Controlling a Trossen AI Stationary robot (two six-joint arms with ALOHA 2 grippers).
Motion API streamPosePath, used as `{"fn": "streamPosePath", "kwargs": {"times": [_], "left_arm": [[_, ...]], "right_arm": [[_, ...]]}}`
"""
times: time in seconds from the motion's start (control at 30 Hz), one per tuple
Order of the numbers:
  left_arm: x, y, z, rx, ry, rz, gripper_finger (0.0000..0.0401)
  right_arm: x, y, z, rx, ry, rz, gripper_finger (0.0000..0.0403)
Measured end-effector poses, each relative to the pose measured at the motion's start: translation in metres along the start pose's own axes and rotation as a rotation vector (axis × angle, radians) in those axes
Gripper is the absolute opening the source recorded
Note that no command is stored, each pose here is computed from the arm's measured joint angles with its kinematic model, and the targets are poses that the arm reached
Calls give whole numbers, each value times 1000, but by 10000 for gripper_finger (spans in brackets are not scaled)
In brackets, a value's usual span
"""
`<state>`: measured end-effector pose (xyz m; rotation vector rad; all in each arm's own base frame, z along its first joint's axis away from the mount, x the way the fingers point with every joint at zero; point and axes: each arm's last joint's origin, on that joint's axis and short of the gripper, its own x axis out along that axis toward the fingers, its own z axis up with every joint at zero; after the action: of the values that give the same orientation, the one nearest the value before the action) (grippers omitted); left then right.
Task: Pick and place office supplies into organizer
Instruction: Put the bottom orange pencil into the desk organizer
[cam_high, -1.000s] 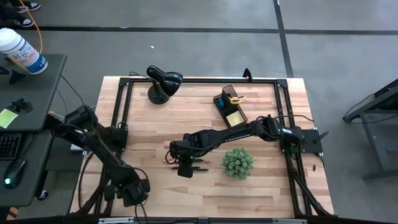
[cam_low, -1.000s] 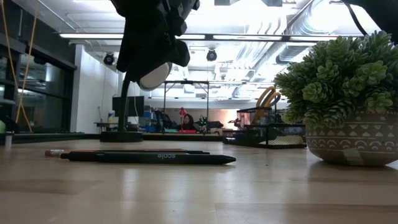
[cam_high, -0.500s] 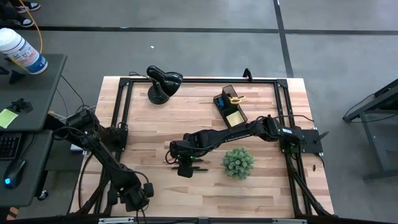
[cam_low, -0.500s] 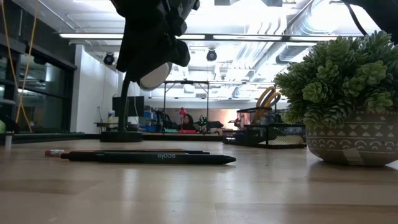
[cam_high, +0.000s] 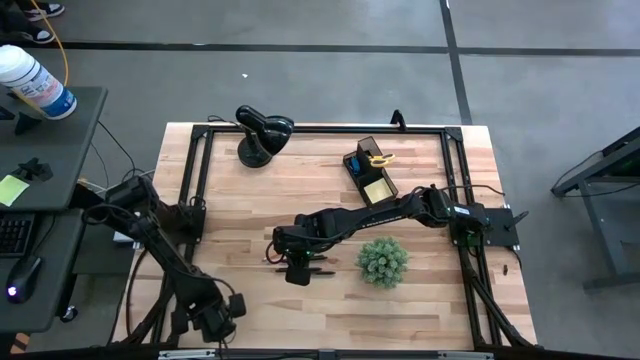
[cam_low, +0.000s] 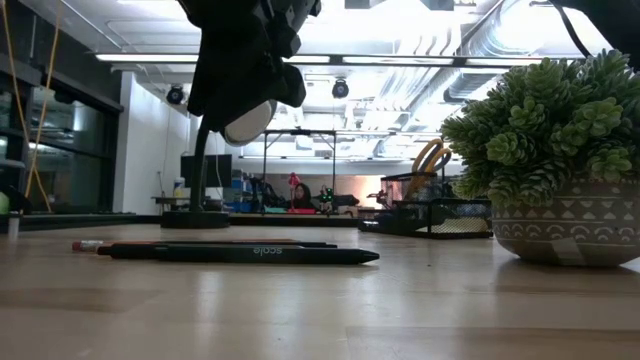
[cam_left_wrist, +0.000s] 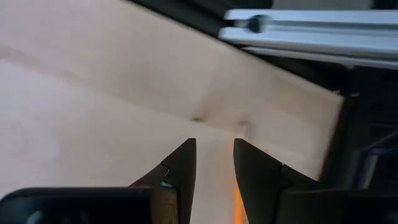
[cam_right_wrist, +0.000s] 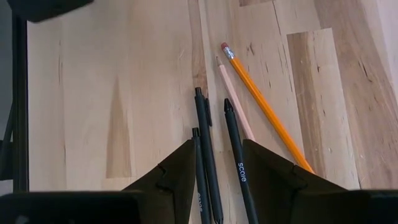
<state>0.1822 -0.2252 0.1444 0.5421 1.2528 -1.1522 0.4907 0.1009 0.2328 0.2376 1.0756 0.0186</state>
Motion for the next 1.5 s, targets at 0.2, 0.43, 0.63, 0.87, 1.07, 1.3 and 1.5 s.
{"fn": "streamPosePath", "kwargs": {"times": [0.2,0.43,0.63,0.87,1.07,1.3,1.5], "left_arm": [[5,-15,3,19,7,-5,94],[8,-21,10,14,-37,39,94],[7,-20,11,0,-42,61,94],[7,-20,13,2,-59,71,94],[8,-20,12,1,-55,70,94],[21,-16,10,-21,-11,55,94],[21,-16,11,-16,-12,49,94]], "right_arm": [[0,0,0,0,0,0,129],[0,0,0,0,0,0,129],[0,0,0,0,0,1,129],[0,0,0,4,0,1,129],[0,0,0,8,0,1,129],[0,0,0,23,0,1,129],[0,0,0,23,0,1,129]]}}
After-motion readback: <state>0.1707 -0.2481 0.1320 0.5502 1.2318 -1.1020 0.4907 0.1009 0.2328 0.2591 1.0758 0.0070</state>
